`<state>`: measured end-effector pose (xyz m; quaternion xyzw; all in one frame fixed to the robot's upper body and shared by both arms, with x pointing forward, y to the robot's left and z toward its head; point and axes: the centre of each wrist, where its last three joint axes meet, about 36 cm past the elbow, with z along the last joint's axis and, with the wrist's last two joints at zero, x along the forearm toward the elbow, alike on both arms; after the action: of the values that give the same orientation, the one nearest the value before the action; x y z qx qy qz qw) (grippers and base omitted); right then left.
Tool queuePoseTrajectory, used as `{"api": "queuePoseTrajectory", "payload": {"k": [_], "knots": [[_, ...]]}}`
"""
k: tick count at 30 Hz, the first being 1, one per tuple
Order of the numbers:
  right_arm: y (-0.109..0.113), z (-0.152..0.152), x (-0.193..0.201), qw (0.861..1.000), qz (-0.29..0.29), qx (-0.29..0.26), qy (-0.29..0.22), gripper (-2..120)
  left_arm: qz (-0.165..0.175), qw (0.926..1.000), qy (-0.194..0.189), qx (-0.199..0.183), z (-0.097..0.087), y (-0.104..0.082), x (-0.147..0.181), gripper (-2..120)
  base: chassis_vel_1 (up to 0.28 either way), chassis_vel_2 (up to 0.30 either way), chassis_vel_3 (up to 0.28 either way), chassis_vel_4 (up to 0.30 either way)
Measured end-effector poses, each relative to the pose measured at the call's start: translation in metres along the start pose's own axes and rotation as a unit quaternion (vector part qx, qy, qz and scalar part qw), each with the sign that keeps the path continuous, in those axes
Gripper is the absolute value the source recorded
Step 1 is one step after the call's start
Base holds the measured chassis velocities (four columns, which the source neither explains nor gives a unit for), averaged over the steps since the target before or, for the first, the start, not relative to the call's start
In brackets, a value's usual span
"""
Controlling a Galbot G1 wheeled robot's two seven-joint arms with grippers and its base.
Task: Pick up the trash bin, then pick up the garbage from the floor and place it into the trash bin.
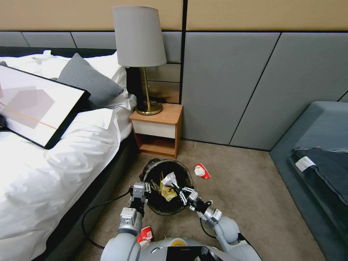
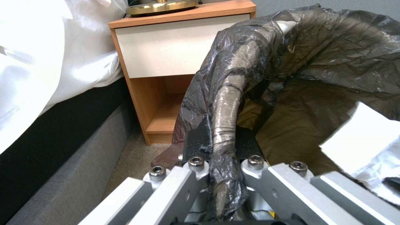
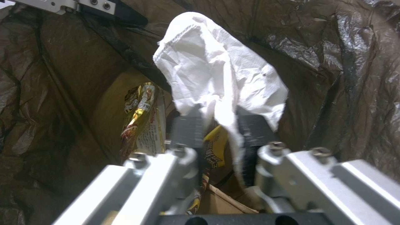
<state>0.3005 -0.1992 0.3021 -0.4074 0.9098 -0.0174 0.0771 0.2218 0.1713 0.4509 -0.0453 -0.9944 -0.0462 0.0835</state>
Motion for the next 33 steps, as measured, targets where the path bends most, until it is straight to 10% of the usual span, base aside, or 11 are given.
{"api": "queuePoseTrajectory", "payload": {"k": [18, 33], "knots": [[-0.0008, -0.001, 0.0021, 1.0, 0.002, 0.003, 0.001, 94, 0.002, 1.0, 0.0, 0.002, 0.0, -0.0005, 0.0001, 1, 0.0, 0.0, 0.0, 0.0], [-0.0016, -0.0072, 0.0035, 1.0, 0.004, 0.007, -0.003, 100, -0.001, 1.0, -0.001, 0.0, -0.0004, 0.0004, -0.0001, 1, 0.0, 0.0, 0.0, 0.0]]}}
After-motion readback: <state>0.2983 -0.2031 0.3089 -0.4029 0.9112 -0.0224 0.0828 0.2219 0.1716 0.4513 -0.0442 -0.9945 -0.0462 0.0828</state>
